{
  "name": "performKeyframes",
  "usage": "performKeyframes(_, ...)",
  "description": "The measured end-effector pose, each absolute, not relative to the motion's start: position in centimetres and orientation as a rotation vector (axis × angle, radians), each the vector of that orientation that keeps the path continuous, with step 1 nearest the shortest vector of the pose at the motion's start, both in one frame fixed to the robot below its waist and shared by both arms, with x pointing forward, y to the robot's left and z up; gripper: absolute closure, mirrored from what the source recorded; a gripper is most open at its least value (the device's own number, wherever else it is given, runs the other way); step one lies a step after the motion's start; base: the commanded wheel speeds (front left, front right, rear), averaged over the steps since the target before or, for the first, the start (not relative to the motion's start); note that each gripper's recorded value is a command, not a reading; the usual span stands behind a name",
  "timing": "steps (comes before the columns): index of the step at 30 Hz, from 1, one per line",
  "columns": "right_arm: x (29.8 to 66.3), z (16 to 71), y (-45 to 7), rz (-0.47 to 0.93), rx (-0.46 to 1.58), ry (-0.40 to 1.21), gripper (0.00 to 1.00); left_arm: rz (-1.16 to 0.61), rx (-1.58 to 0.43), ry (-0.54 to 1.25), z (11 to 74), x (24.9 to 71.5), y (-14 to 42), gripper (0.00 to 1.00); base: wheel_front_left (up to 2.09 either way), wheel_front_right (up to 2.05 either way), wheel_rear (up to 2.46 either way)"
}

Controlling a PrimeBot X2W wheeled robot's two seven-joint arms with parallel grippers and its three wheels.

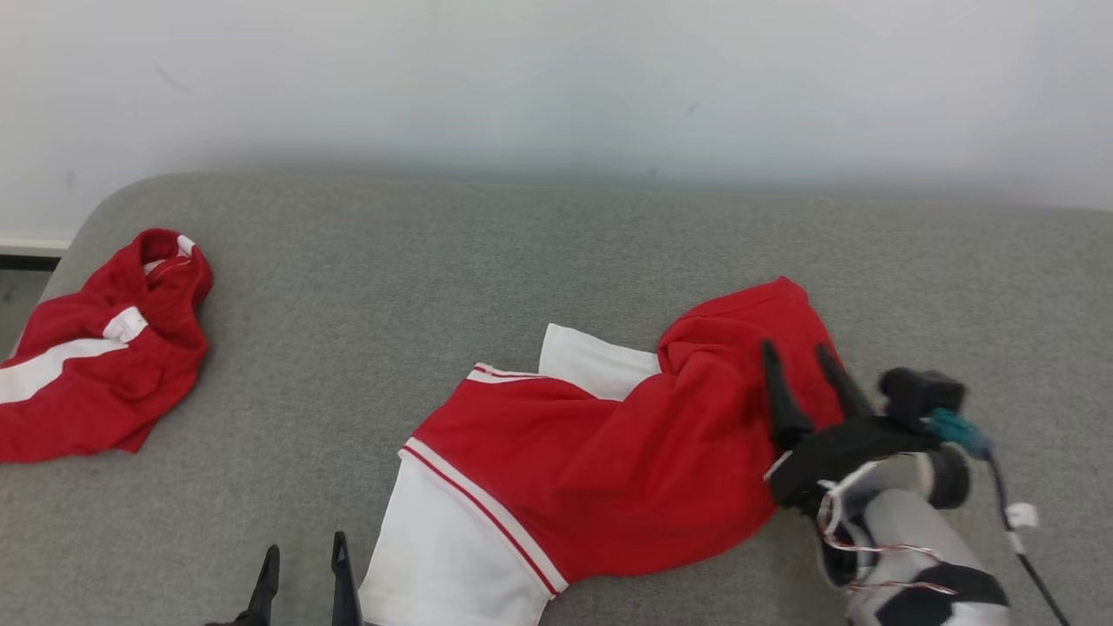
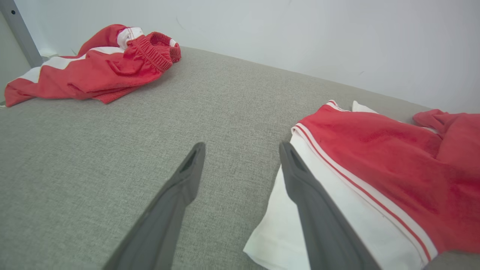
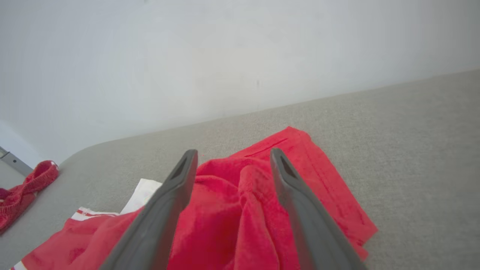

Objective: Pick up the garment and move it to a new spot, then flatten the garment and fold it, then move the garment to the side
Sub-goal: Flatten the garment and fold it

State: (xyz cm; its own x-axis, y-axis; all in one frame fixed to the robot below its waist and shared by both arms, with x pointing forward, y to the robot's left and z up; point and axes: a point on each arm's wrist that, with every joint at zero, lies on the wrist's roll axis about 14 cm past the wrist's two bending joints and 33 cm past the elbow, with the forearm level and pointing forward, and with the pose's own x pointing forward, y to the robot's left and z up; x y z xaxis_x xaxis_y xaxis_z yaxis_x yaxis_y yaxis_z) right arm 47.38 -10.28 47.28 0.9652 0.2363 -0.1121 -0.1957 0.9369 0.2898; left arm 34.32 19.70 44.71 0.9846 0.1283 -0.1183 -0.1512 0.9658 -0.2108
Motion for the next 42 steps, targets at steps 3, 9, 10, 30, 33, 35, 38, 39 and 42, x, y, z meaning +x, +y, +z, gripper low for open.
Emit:
performKeyframes(3, 46.5, 48.6, -14.1, 0.155, 0.299, 0.066, 0.0, 0.124, -0.221, 0.104, 44.8, 34.6, 19.1, 0.0, 0.0, 0.0, 0.0)
performKeyframes(9, 43.5, 45.9, -17.7, 0.075, 0.294, 0.111, 0.0, 0.105, -0.22, 0.101, 44.9, 35.3, 18.6, 0.0, 0.0, 0.0, 0.0)
performKeyframes(10, 43.3, 45.5, -17.9, 0.066, 0.297, 0.12, 0.0, 0.101, -0.22, 0.102, 44.8, 35.5, 18.5, 0.0, 0.0, 0.0, 0.0)
performKeyframes(30, 45.1, 41.2, -13.4, 0.103, 0.347, 0.299, 1.0, 0.118, -0.204, 0.113, 44.5, 35.5, 19.3, 0.0, 0.0, 0.0, 0.0)
performKeyframes(33, 45.2, 41.4, -13.6, 0.092, 0.366, 0.287, 1.0, 0.122, -0.203, 0.115, 44.4, 35.6, 19.3, 0.0, 0.0, 0.0, 0.0)
performKeyframes(35, 45.4, 42.2, -14.1, 0.082, 0.384, 0.25, 1.0, 0.12, -0.203, 0.116, 44.4, 35.7, 19.2, 0.0, 0.0, 0.0, 0.0)
performKeyframes(38, 44.1, 42.5, -15.0, 0.066, 0.396, 0.218, 1.0, 0.103, -0.206, 0.12, 44.3, 35.9, 18.6, 0.0, 0.0, 0.0, 0.0)
performKeyframes(39, 43.4, 42.4, -15.4, 0.061, 0.395, 0.215, 1.0, 0.097, -0.207, 0.12, 44.3, 36.0, 18.4, 0.0, 0.0, 0.0, 0.0)
performKeyframes(42, 41.3, 42.3, -17.0, 0.036, 0.381, 0.196, 1.0, 0.077, -0.211, 0.124, 44.2, 36.2, 17.7, 0.0, 0.0, 0.0, 0.0)
